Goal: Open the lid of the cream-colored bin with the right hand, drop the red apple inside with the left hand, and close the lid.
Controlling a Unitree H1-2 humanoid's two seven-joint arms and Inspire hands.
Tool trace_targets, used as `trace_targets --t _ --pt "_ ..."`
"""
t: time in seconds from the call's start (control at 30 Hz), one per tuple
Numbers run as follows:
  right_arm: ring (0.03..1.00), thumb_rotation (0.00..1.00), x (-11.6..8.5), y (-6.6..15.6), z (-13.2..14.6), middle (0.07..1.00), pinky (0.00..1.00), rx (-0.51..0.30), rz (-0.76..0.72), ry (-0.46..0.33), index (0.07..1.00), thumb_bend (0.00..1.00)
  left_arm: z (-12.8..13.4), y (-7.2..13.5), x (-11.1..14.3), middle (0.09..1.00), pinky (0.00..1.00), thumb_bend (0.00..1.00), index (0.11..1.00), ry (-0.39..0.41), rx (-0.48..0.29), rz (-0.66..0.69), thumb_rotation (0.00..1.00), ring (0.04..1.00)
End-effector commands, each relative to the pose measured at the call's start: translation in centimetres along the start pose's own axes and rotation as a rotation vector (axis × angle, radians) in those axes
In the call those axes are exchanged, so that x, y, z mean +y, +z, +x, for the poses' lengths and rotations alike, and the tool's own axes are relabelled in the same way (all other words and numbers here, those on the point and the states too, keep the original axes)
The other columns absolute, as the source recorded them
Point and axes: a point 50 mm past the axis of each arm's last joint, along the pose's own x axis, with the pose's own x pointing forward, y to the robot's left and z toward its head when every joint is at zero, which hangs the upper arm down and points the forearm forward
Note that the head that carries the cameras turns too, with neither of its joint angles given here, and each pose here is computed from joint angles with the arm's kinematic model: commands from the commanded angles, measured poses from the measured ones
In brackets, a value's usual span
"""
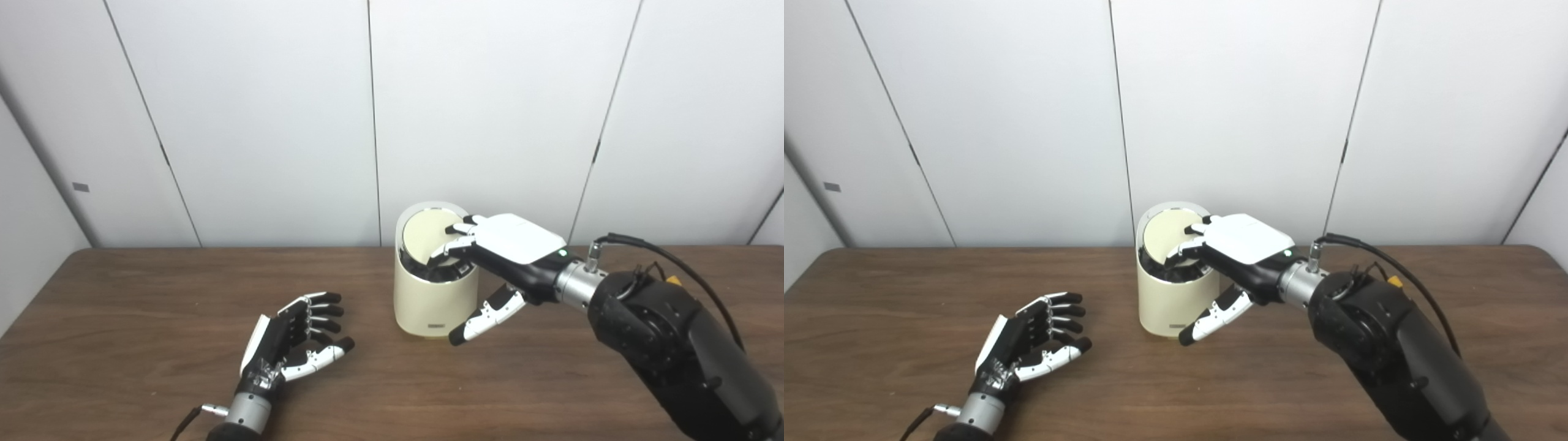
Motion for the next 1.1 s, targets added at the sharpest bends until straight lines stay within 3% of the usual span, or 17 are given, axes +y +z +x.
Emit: trace_targets --t 0.0,0.17,0.27,0.37,0.43,0.6,0.7,0.9,1.07 --pt "0.915 0.54 -1.7 0.2 0.1 0.759 0.99 -0.028 -0.002 -0.102 0.759 0.73 0.9 1.6 0.4 0.679 0.53 0.69 0.732 0.011 -0.068 0.008 0.11 0.609" --pt "0.947 0.56 -2.9 0.0 0.0 0.801 0.98 -0.005 0.033 -0.235 0.804 0.66 0.9 1.6 0.4 0.683 0.53 0.67 0.733 0.005 -0.072 0.013 0.09 0.615" --pt "0.935 0.51 -3.1 0.0 -0.3 0.829 0.91 0.021 0.048 -0.301 0.833 0.67 0.9 1.6 0.4 0.685 0.53 0.67 0.737 0.005 -0.073 0.013 0.09 0.617" --pt "0.865 0.45 -3.3 -0.3 -0.5 0.854 0.75 0.035 0.05 -0.345 0.868 0.65 0.9 1.5 0.4 0.681 0.52 0.68 0.738 0.004 -0.072 0.002 0.1 0.608" --pt "0.85 0.43 -3.1 -0.8 -0.6 0.865 0.7 0.065 0.115 -0.366 0.877 0.66 0.9 1.6 0.3 0.683 0.52 0.68 0.737 0.005 -0.071 0.006 0.1 0.61" --pt "0.841 0.36 -1.8 -2.5 -1.7 0.891 0.67 0.114 0.274 -0.371 0.883 0.68 0.9 1.9 0.3 0.688 0.52 0.67 0.738 0.004 -0.076 0.013 0.1 0.615" --pt "0.858 0.29 -0.5 -3.4 -2.5 0.912 0.73 0.137 0.394 -0.356 0.907 0.71 0.8 2.1 0.4 0.691 0.54 0.67 0.739 0.0 -0.083 0.017 0.1 0.616" --pt "0.844 0.32 2.9 -4.9 -4.9 0.908 0.7 0.212 0.562 -0.347 0.911 0.76 0.8 2.5 0.5 0.694 0.53 0.69 0.738 -0.007 -0.105 -0.002 0.13 0.614" --pt "0.851 0.35 4.9 -4.2 -5.8 0.91 0.71 0.254 0.594 -0.353 0.916 0.75 0.9 2.5 0.5 0.699 0.54 0.69 0.743 -0.014 -0.104 -0.008 0.13 0.618"
